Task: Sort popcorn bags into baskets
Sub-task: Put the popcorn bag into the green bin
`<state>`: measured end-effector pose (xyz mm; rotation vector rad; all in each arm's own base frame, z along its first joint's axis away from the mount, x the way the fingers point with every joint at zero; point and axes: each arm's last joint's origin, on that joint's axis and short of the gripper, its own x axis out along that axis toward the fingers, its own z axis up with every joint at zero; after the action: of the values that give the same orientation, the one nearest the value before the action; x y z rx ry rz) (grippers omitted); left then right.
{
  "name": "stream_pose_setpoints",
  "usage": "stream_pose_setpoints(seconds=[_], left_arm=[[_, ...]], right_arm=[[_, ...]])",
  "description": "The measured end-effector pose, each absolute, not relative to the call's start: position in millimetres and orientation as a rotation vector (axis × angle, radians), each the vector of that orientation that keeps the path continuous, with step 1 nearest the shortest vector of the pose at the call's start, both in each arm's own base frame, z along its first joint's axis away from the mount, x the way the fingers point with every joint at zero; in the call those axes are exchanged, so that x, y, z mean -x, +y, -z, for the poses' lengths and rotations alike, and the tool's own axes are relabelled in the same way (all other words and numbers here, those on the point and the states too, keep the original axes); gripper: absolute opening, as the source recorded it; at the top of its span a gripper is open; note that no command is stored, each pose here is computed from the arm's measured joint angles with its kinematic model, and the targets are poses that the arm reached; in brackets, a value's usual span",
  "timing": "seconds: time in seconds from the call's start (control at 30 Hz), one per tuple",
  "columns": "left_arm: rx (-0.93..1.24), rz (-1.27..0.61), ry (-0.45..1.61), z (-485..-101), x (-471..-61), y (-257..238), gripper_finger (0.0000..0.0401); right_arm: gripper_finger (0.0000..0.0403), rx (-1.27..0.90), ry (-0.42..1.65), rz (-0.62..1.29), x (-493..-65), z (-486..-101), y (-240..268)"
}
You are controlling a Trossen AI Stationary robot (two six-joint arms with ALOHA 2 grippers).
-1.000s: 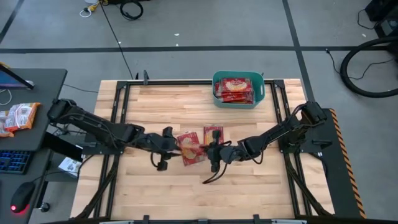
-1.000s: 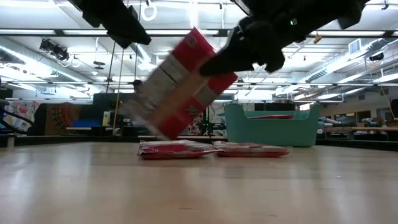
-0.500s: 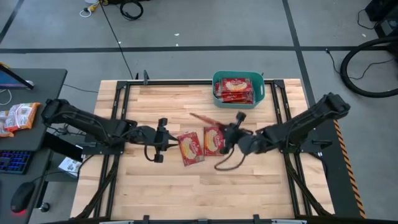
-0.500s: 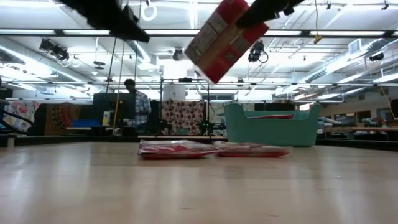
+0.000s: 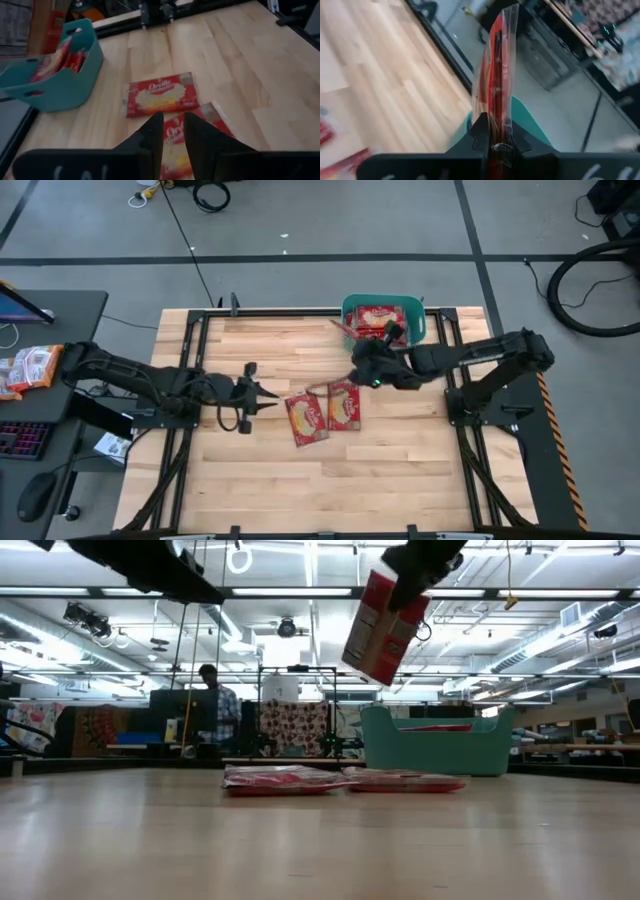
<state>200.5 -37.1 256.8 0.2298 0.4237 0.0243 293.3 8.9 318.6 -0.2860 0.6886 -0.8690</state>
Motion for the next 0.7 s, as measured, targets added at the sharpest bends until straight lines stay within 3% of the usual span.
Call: stream_pose_setpoints(seconds=[0.5, 0.7], left_arm=[[-0.136, -0.061, 0.322, -251.0, -162.1, -24.1, 0.0079], [-0.129, -0.062, 0.317, -248.9, -159.1, -23.5, 0.0079]], right_arm=[[0.0024, 0.070, 1.175, 1.183, -312.0, -310.7, -89.6], [0.0025, 0.022, 1.262, 1.261, -309.5, -296.4, -126.6]])
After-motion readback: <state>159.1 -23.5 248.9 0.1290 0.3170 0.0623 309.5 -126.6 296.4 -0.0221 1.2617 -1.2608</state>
